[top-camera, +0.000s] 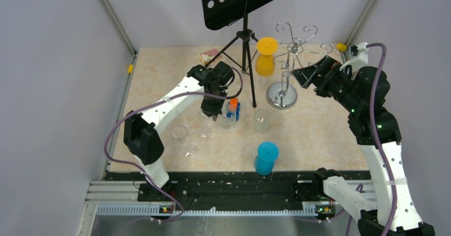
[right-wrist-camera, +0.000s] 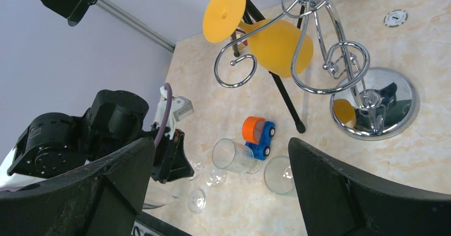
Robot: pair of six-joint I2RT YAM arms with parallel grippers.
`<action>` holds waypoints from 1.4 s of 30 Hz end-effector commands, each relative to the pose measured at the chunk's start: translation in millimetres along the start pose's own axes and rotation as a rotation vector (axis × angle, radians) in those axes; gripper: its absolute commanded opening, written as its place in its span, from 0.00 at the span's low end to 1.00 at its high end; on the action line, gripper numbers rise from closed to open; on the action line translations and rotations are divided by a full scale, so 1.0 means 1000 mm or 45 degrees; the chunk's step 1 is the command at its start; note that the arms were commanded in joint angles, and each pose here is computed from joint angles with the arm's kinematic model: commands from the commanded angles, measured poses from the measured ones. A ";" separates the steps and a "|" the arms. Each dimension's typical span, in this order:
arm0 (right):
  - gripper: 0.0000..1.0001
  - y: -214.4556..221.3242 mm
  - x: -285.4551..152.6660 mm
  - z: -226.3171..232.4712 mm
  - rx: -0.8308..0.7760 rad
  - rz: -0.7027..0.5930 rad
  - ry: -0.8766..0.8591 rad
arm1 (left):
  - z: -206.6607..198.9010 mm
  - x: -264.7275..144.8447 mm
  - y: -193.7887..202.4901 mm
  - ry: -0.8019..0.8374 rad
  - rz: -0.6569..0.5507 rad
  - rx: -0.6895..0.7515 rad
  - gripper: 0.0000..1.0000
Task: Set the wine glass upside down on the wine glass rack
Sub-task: Pick up the wine glass at the center of the board.
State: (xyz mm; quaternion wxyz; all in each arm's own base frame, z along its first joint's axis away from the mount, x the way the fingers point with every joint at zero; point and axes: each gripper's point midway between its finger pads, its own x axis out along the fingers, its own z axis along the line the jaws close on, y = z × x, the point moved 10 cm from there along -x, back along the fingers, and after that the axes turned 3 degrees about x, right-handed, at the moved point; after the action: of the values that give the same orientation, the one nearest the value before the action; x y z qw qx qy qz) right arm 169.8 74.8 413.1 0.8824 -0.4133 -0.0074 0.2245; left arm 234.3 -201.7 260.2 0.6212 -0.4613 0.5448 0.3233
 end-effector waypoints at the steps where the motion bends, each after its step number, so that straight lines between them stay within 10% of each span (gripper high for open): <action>1: 0.98 -0.011 0.001 0.006 -0.017 -0.086 -0.040 | -0.001 -0.005 0.000 -0.014 -0.014 0.009 0.10; 23: 0.98 -0.016 0.009 0.007 -0.029 -0.116 -0.060 | 0.008 -0.075 -0.016 -0.089 -0.296 0.048 0.00; 33: 0.98 -0.017 0.013 0.008 -0.017 -0.105 -0.078 | 0.016 -0.150 -0.009 -0.005 -0.738 -0.045 0.00; 42: 0.98 -0.015 0.016 0.009 0.023 -0.087 -0.104 | -0.001 -0.196 0.002 0.480 -1.169 0.018 0.00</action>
State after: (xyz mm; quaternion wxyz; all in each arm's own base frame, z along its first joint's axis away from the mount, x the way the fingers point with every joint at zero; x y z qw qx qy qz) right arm 186.0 78.9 419.1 0.8868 -0.4068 -0.0303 0.2169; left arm 199.6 -170.1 423.2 0.6474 -0.6476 0.3971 0.0615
